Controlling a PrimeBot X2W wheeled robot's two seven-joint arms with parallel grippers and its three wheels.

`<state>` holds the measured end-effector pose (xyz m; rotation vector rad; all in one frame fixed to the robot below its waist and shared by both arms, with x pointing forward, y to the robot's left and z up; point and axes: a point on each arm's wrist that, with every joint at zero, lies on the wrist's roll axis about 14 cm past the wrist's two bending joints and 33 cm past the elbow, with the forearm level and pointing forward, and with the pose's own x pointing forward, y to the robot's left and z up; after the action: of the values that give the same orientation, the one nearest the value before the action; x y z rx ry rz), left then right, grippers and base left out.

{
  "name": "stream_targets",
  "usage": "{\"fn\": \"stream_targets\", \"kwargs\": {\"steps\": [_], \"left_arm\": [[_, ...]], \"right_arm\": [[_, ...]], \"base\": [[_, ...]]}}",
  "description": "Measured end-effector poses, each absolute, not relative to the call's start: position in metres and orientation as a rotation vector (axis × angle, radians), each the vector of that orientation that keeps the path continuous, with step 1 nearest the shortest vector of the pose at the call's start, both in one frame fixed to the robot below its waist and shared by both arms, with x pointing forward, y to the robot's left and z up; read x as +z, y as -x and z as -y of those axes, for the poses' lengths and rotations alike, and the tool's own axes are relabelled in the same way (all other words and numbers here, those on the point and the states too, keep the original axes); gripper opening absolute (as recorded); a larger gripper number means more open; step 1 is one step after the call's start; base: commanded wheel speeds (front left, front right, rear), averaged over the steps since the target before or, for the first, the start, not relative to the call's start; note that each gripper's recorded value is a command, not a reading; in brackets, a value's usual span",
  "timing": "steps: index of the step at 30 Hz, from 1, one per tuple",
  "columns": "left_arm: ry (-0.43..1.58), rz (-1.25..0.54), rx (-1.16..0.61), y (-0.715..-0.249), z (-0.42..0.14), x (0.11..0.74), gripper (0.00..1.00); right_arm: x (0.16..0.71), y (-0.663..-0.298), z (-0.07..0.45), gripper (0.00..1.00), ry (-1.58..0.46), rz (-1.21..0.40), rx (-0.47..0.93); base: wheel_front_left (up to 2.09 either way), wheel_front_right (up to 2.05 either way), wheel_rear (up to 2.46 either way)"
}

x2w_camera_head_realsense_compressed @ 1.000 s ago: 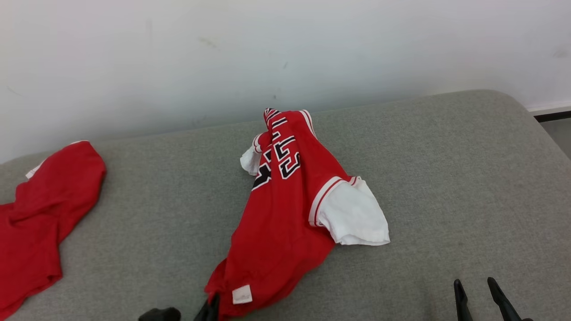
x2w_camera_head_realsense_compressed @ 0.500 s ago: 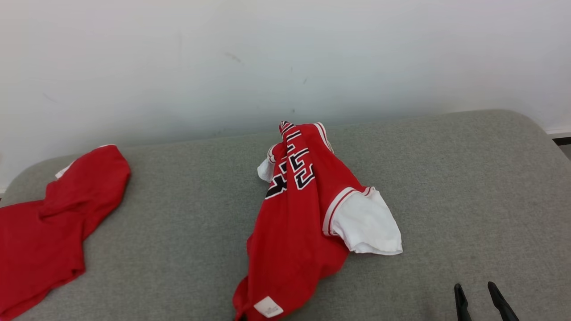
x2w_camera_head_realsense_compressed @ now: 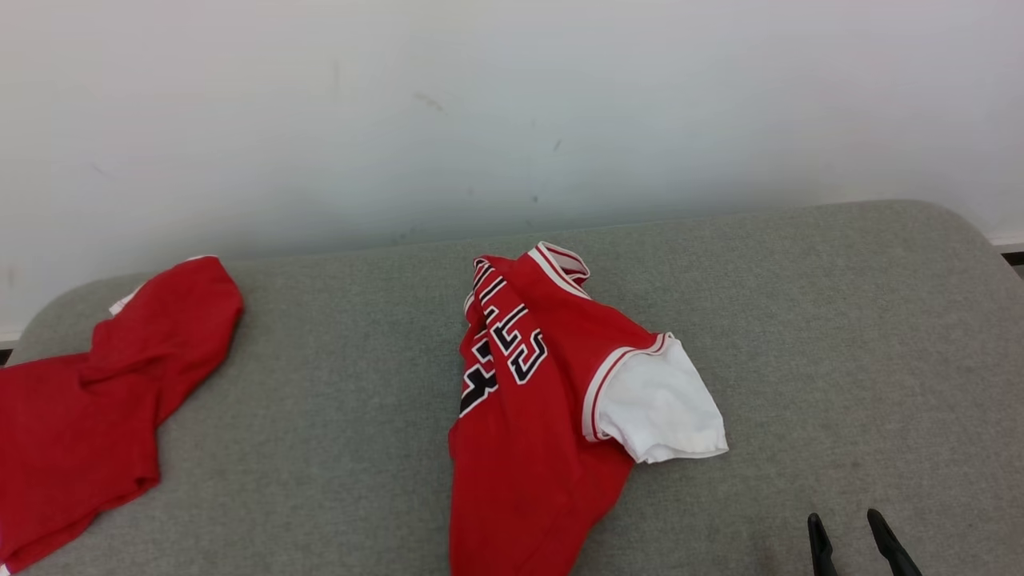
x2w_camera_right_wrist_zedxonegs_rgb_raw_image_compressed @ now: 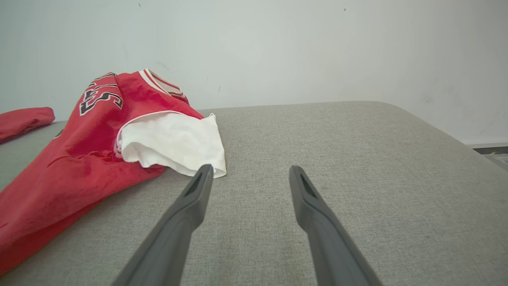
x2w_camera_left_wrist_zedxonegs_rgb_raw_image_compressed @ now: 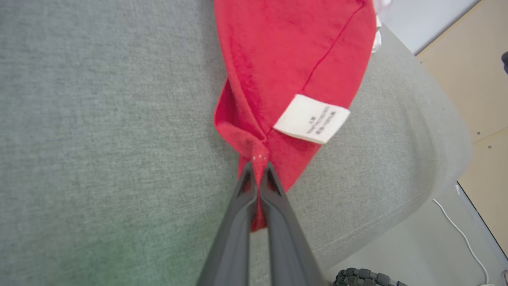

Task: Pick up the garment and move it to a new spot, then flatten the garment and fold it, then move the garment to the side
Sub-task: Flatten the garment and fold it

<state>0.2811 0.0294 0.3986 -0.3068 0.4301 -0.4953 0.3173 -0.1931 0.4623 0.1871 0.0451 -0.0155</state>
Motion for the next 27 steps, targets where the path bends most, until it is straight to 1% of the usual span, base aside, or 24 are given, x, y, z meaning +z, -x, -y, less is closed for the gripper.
{"fn": "stream_targets", "kwargs": {"steps": [1,2,12,18,27], "left_arm": [[0.319,-0.428,-0.493,-0.282,-0.029,0.398,0.90],[0.328,-0.428,-0.486,-0.282,-0.029,0.398,1.00],[0.363,-0.416,-0.428,-0.294,-0.045,0.398,1.00],[0.353,-0.302,-0.342,-0.313,-0.068,0.419,1.00],[0.257,-0.111,-0.228,-0.344,-0.101,0.460,1.00]], "right_arm": [[0.462,-0.317,0.193,1.00,-0.187,-0.046,-0.017],[0.462,-0.317,0.194,1.00,-0.187,-0.047,-0.018],[0.459,-0.316,0.194,1.00,-0.197,-0.055,-0.021],[0.465,-0.317,0.197,1.00,-0.194,-0.036,-0.027],[0.490,-0.328,0.203,1.00,-0.141,0.042,-0.026]], "base": [[0.00,0.00,0.00],[0.00,0.00,0.00],[0.00,0.00,0.00],[0.00,0.00,0.00],[0.00,0.00,0.00]]}}
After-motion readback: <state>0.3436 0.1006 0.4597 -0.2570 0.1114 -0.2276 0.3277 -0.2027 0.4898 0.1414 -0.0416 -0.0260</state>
